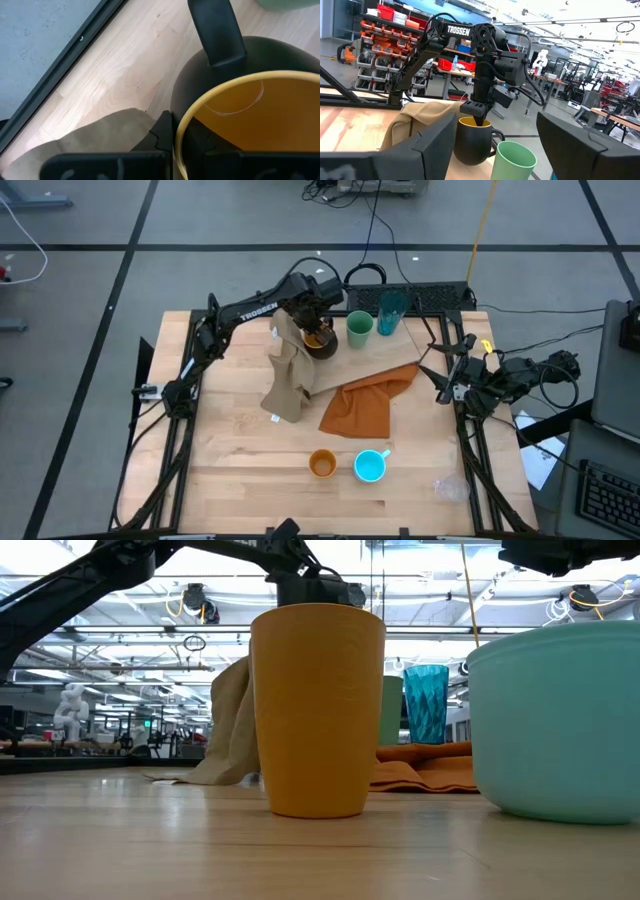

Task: Stack small to large cups/mugs on shelf
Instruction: Put the black mug on the shelf, then put the orange cup on the shelf

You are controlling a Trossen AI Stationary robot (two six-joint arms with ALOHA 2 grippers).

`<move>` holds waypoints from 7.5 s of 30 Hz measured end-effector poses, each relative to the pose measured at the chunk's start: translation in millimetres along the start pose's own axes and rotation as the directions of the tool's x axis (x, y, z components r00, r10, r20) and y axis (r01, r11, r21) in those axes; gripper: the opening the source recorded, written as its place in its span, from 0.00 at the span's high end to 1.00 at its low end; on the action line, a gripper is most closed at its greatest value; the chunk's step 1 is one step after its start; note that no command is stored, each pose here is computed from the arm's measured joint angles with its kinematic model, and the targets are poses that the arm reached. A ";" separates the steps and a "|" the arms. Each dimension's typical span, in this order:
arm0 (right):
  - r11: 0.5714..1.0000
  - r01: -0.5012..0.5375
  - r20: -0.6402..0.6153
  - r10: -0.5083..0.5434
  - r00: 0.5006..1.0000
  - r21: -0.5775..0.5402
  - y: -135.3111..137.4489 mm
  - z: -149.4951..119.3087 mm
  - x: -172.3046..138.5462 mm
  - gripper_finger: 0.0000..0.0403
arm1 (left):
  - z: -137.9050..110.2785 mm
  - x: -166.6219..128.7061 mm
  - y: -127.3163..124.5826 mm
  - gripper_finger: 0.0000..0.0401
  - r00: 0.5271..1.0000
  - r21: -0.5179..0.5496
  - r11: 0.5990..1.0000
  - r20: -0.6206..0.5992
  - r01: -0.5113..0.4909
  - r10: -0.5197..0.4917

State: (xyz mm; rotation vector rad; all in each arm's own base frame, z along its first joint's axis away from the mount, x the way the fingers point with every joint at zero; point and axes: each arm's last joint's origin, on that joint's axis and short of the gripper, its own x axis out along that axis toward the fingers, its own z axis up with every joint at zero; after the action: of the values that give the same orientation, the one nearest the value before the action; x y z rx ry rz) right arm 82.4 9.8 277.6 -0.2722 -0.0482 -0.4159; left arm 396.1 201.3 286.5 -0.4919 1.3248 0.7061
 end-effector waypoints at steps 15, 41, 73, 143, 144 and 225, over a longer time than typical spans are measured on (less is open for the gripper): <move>1.000 0.000 0.000 0.000 1.000 0.000 0.0 0.0 0.0 0.34 | 0.4 -0.1 0.7 0.97 1.000 0.022 1.000 0.003 -0.001 0.001; 1.000 0.001 0.000 -0.001 1.000 0.001 0.0 0.0 0.0 0.34 | 2.8 8.6 -1.0 0.91 0.999 0.023 0.998 0.007 0.053 -0.053; 1.000 0.000 0.000 0.000 1.000 0.000 0.0 -0.1 0.0 0.34 | 4.9 8.1 -0.7 0.70 0.996 0.020 0.996 0.019 0.081 -0.082; 0.998 0.064 0.105 -0.064 0.992 0.001 -26.9 45.4 -11.8 0.34 | -258.0 -310.4 46.7 0.63 0.637 0.366 0.930 0.712 0.023 -0.295; 0.998 0.064 0.086 -0.065 0.994 0.018 -31.2 50.0 -14.5 0.34 | -272.3 -314.2 55.8 0.63 0.627 0.346 0.938 0.724 0.029 -0.286; 0.885 -0.407 0.021 0.413 0.910 0.226 -4.7 -0.9 -17.3 1.00 | -383.3 -13.0 61.9 0.77 0.080 0.722 0.613 0.624 0.320 -0.777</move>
State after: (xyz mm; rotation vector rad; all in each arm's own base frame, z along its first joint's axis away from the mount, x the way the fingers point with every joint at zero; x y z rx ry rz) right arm 64.6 12.2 276.1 -0.0465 -0.0088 0.0116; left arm 83.3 -22.0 229.5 -0.1328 0.0164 -0.0987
